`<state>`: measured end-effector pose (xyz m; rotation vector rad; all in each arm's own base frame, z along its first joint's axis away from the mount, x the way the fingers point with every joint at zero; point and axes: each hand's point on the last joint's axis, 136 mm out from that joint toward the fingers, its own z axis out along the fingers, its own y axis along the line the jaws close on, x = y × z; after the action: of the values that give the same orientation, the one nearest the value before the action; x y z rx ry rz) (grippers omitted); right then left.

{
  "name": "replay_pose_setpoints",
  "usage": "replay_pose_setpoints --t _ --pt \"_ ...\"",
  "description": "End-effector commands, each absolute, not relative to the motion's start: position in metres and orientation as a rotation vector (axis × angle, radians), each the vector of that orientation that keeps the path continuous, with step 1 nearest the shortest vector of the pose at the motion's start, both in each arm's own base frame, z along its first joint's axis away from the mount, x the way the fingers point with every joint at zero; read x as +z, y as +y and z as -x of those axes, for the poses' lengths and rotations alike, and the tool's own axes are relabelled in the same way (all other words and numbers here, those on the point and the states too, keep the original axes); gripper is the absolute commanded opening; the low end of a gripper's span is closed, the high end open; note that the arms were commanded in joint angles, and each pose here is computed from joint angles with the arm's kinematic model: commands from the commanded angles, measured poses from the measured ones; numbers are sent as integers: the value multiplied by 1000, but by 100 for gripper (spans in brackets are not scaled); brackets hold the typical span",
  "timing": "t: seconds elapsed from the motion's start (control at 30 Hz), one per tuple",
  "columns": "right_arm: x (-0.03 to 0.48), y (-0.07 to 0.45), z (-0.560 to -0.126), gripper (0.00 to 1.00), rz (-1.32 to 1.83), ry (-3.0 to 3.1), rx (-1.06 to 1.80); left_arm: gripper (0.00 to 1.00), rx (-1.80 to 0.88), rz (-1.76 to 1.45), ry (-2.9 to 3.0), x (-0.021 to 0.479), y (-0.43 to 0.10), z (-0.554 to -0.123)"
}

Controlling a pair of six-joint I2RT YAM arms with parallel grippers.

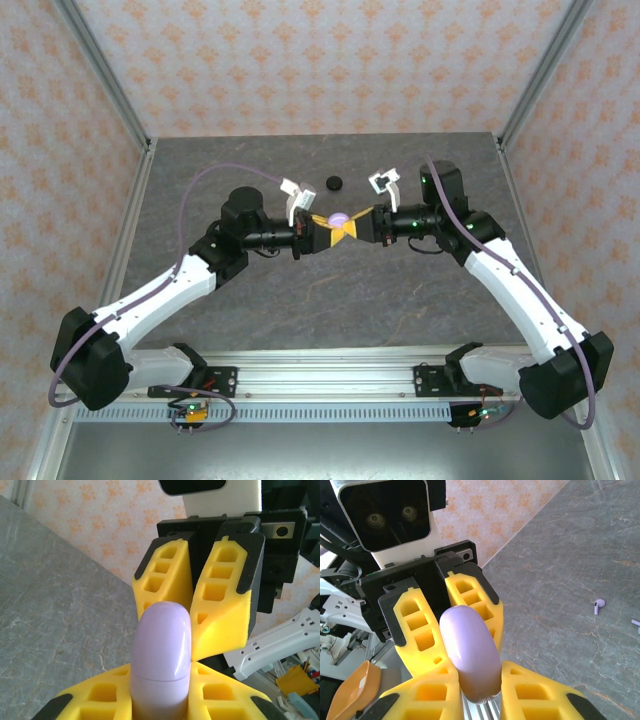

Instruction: Insert the wireless bluetooth earbuds into the charging case

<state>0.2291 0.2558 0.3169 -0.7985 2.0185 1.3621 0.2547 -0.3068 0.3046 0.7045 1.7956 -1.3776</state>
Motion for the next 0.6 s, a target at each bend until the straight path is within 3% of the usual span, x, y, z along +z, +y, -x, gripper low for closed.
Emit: replay_pose_setpoints --t 0.0,0.2,0.57 --pt "323 256 -216 25 852 2017 1359 19 -1315 -745 1751 318 -310 -260" --pt "325 243 -229 46 749 2045 1198 23 -1229 -761 1763 303 -309 -266" --pt "325 234 -226 53 717 2075 1135 20 -1089 -842 1535 297 -310 -267"
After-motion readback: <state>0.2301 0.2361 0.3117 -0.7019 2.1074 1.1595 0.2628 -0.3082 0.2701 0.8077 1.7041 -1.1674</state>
